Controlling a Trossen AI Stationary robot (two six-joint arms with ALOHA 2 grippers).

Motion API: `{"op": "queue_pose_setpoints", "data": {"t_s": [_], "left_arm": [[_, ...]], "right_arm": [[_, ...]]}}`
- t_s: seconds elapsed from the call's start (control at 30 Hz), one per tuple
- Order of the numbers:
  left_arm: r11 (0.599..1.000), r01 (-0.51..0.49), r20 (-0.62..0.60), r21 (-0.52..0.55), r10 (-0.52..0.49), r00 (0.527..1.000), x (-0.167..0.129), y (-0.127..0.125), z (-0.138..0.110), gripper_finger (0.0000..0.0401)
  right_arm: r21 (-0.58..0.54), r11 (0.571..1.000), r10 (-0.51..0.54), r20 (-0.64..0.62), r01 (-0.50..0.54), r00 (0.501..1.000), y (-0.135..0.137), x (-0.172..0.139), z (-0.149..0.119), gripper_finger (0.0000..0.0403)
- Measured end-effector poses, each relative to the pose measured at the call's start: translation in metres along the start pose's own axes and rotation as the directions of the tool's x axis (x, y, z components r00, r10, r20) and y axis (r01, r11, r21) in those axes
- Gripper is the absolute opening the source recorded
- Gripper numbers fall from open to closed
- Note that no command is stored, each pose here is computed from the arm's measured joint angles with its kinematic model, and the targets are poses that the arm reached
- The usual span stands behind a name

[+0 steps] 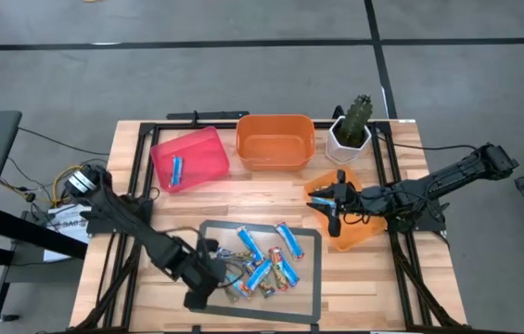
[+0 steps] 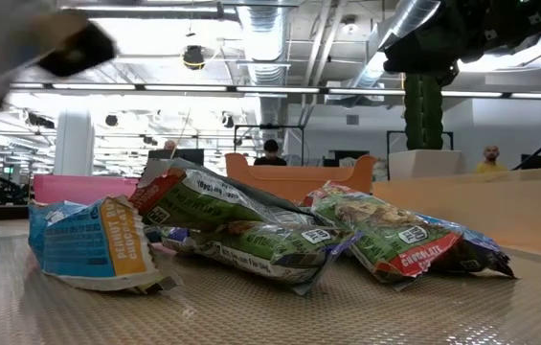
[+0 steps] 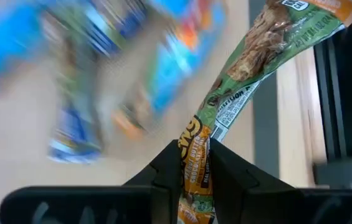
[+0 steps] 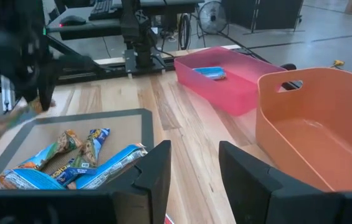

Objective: Pick and place Granola Bars by type
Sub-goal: Put the orange granola bar into the light orange bin

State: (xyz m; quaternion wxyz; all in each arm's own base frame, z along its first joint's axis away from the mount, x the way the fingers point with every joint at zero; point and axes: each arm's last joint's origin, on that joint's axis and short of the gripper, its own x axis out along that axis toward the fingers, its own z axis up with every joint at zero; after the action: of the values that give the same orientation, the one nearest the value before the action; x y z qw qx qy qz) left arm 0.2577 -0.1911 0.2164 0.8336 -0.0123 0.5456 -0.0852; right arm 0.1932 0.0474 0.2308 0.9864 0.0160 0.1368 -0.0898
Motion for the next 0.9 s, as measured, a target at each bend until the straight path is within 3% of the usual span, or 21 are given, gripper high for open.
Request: {"op": "queue_pose_setpoints", "data": {"t_s": [0.17,0.4,0.5,0.7,0.77,0.9], "left_arm": [[0.989,-0.134,0.245,-0.054,0.143,0.959,-0.038,0.023,0.018,0.0053],[0.932,-0.283,0.498,-0.229,0.361,0.789,-0.086,0.068,0.042,0.0053],[0.92,-0.268,0.572,-0.287,0.389,0.722,-0.097,0.088,0.055,0.0053],[0.925,-0.168,0.66,-0.34,0.362,0.658,-0.105,0.126,0.076,0.0053],[0.926,-0.162,0.674,-0.341,0.361,0.645,-0.107,0.137,0.079,0.0053],[0.935,-0.142,0.747,-0.325,0.346,0.568,-0.113,0.155,0.089,0.0053]], "right_arm": [[0.0,1.0,0.0,0.001,0.0,1.0,0.0,0.0,0.0,0.0127],[0.006,1.0,-0.005,0.015,0.005,1.0,0.0,0.0,0.002,0.0127],[0.021,1.0,-0.013,0.047,0.012,0.999,-0.002,0.001,0.005,0.0127],[-0.029,0.999,-0.013,0.163,0.018,0.986,-0.003,0.001,0.018,0.0127],[-0.054,0.998,-0.011,0.192,0.021,0.981,-0.003,0.0,0.021,0.0127],[-0.087,0.996,-0.009,0.23,0.03,0.973,-0.003,-0.001,0.025,0.0128]]}}
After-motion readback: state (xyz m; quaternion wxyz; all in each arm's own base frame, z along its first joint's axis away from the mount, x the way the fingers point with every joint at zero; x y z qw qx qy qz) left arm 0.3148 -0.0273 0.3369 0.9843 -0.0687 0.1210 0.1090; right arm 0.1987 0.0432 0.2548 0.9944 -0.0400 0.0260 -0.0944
